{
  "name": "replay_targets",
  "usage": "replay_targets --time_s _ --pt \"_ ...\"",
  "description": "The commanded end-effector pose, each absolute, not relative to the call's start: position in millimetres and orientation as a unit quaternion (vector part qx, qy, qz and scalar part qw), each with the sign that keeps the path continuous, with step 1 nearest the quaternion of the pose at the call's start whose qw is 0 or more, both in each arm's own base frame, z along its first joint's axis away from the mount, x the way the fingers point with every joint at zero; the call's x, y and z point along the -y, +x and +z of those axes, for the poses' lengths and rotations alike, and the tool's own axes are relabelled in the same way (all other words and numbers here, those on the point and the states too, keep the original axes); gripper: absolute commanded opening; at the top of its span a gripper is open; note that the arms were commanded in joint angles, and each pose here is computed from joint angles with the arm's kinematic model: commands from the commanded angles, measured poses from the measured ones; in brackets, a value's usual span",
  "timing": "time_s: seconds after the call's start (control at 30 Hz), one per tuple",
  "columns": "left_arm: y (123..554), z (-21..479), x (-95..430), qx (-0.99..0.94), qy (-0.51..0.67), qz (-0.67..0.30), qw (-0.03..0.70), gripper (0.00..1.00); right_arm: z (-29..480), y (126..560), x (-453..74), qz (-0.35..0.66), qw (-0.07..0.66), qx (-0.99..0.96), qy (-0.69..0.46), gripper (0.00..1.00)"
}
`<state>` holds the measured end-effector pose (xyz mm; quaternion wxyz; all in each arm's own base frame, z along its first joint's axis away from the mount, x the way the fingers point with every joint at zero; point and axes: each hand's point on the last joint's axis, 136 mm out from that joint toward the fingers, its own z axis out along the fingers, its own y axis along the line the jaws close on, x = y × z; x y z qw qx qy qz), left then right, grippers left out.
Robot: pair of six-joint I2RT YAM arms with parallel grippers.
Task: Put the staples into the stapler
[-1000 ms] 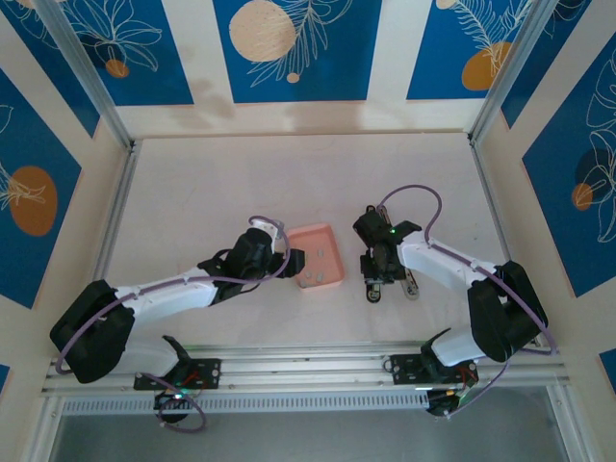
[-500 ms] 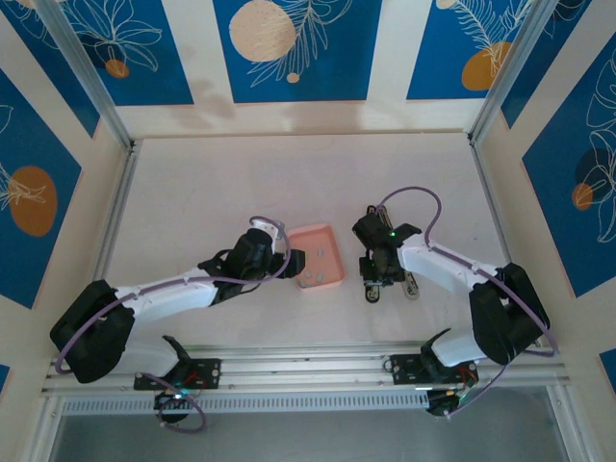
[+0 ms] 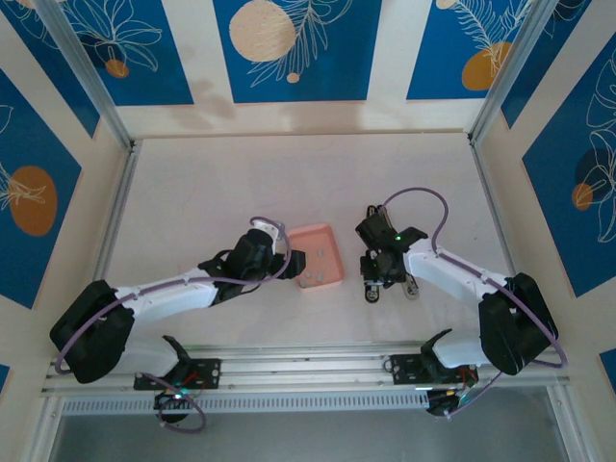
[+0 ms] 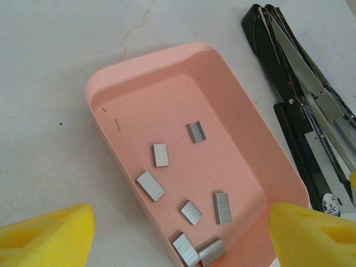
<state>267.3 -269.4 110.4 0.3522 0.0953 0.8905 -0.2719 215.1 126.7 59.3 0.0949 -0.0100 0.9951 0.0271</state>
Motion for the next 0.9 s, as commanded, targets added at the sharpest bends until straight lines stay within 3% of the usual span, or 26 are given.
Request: replay_targets --time_s 0.0,0.87 --pt "264.0 114.5 268.6 -0.889 0.103 -0.265 0.359 0.81 55.7 208.3 -124.5 0.027 0.083 -0.996 -0.004 0.17" --pt "265.3 116.0 273.2 -0.888 0.107 -0.266 0.361 0.81 63.8 216.0 -121.8 0.019 0.092 -0.995 -0.012 0.17"
